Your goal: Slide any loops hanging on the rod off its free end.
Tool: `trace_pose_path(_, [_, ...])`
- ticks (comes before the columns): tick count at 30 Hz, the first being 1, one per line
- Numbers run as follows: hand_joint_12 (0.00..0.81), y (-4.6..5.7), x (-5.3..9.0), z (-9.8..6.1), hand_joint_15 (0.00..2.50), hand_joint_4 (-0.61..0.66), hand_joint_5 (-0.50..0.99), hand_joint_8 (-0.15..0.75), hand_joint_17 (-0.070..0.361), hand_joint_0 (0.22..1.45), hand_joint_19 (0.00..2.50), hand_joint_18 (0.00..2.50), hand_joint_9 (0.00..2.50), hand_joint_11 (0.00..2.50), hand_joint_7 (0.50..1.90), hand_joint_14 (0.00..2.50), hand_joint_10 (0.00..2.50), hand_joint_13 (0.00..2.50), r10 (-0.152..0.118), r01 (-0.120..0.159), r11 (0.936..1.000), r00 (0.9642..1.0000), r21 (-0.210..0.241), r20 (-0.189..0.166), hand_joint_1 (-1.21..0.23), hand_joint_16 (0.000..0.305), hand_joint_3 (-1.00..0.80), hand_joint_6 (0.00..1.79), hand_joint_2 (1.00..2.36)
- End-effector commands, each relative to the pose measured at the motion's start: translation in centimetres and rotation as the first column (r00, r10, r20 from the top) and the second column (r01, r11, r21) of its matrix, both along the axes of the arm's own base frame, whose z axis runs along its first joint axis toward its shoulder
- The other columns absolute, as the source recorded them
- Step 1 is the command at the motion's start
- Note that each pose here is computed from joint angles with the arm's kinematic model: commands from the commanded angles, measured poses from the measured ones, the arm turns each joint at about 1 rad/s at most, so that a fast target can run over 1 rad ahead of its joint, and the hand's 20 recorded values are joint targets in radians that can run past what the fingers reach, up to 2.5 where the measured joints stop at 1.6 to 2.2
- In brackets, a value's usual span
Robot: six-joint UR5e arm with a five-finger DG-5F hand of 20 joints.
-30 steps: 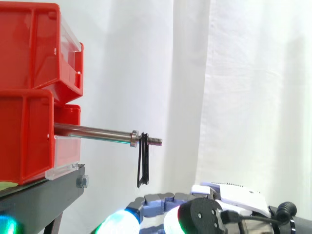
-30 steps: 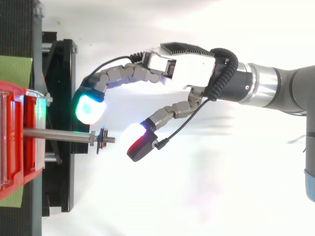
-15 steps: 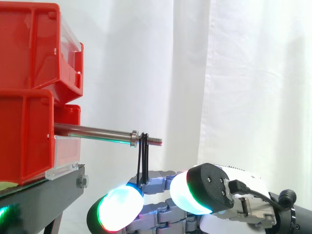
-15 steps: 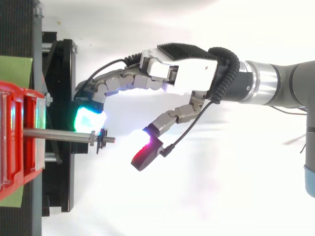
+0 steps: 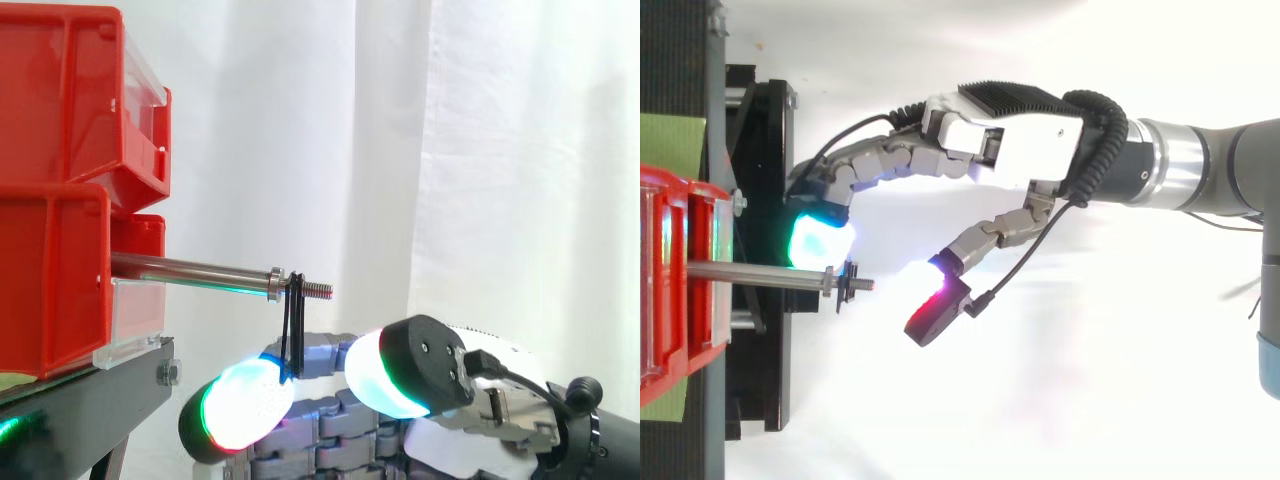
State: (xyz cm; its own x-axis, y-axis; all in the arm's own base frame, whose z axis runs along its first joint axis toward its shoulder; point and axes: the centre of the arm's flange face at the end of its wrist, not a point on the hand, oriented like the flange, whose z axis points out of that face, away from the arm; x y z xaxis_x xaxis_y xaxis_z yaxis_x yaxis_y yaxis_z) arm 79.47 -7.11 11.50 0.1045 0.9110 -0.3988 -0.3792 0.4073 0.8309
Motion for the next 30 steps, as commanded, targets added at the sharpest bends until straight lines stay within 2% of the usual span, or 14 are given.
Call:
trace_pose_path(1, [0.357, 0.03, 0.45, 0.67, 0.00, 0.34, -0.18, 0.329, 0.108, 0.53, 0.00, 0.57, 0.62, 0.11, 0.95, 0.00, 0.00, 0.54, -0.004, 0.004, 1.0000, 0.9999, -0.007, 0.013, -0.58, 0.048, -0.50, 0.50, 1.00])
trace_pose_path(10, [0.355, 0.52, 0.67, 0.94, 0.00, 0.34, -0.17, 0.330, 0.108, 0.54, 0.00, 0.58, 0.63, 0.11, 0.97, 0.00, 0.00, 0.54, -0.011, 0.011, 0.9994, 0.9997, -0.034, 0.021, -0.60, 0.048, -0.50, 0.50, 1.00])
trace_pose_path(22, [0.353, 0.89, 0.72, 0.98, 0.00, 0.33, -0.16, 0.330, 0.108, 0.55, 0.00, 0.59, 0.64, 0.12, 1.06, 0.00, 0.00, 0.55, -0.017, 0.019, 0.9980, 0.9995, -0.060, 0.027, -0.61, 0.048, -0.49, 0.50, 1.00])
trace_pose_path(30, [0.353, 0.91, 0.73, 1.02, 0.00, 0.32, -0.15, 0.330, 0.108, 0.56, 0.00, 0.60, 0.64, 0.12, 1.11, 0.00, 0.00, 0.55, -0.016, 0.018, 0.9979, 0.9994, -0.062, 0.030, -0.61, 0.048, -0.49, 0.50, 1.00])
